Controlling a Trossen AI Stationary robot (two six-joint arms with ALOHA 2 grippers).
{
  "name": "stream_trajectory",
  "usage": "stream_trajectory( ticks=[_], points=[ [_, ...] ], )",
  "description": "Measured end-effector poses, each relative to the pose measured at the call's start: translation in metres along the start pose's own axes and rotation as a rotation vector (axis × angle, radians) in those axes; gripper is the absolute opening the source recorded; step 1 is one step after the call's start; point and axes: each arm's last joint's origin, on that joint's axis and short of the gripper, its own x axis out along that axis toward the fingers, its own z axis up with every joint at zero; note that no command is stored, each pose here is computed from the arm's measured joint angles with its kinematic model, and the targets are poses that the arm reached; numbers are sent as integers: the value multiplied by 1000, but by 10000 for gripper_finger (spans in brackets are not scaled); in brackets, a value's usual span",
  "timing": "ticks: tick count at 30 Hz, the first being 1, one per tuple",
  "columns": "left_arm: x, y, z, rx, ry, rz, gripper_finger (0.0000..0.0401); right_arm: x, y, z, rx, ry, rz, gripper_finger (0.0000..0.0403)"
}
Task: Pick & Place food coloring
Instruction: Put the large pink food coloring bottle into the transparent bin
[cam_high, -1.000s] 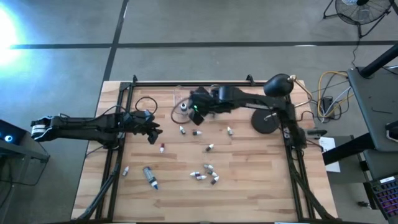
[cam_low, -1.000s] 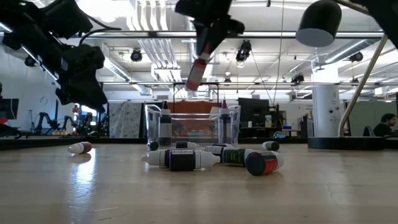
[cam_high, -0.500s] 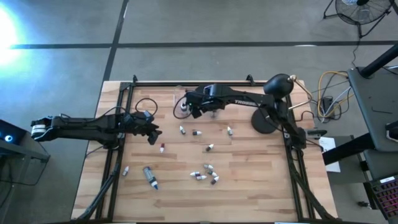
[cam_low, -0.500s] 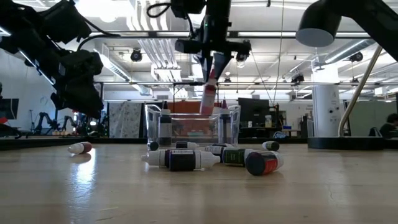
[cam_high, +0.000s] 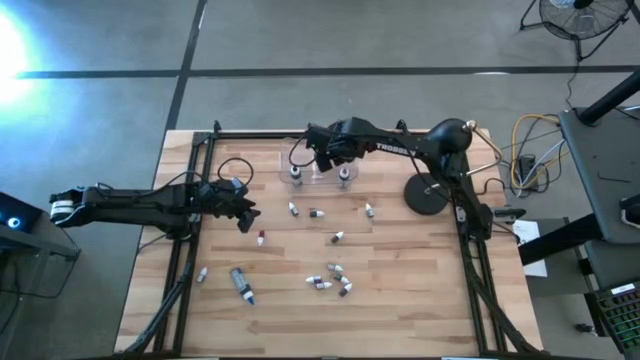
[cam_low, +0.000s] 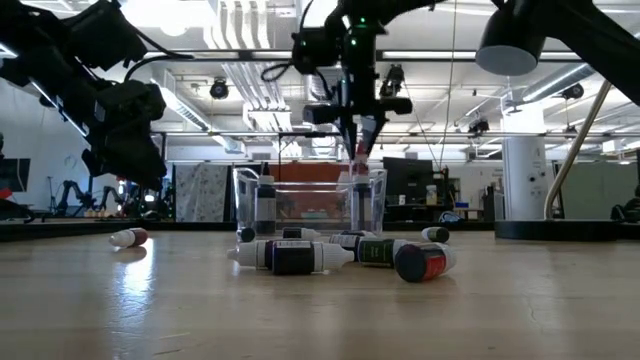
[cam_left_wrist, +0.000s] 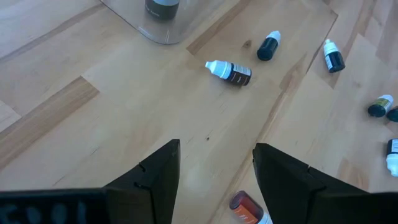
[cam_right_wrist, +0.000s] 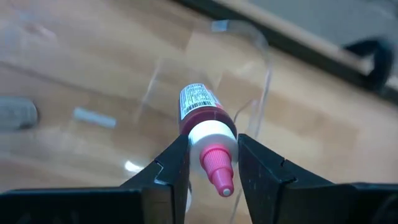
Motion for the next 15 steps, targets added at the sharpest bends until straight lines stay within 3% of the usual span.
stream_trajectory(
  ticks=[6, 15],
  points=[
    [0, 0, 0, 0, 0, 0, 177, 28, -8, -2, 31, 154, 28, 104],
    [0, 0, 0, 11, 0, 0, 177, 37, -6, -7, 32, 160, 20, 105]
  ],
)
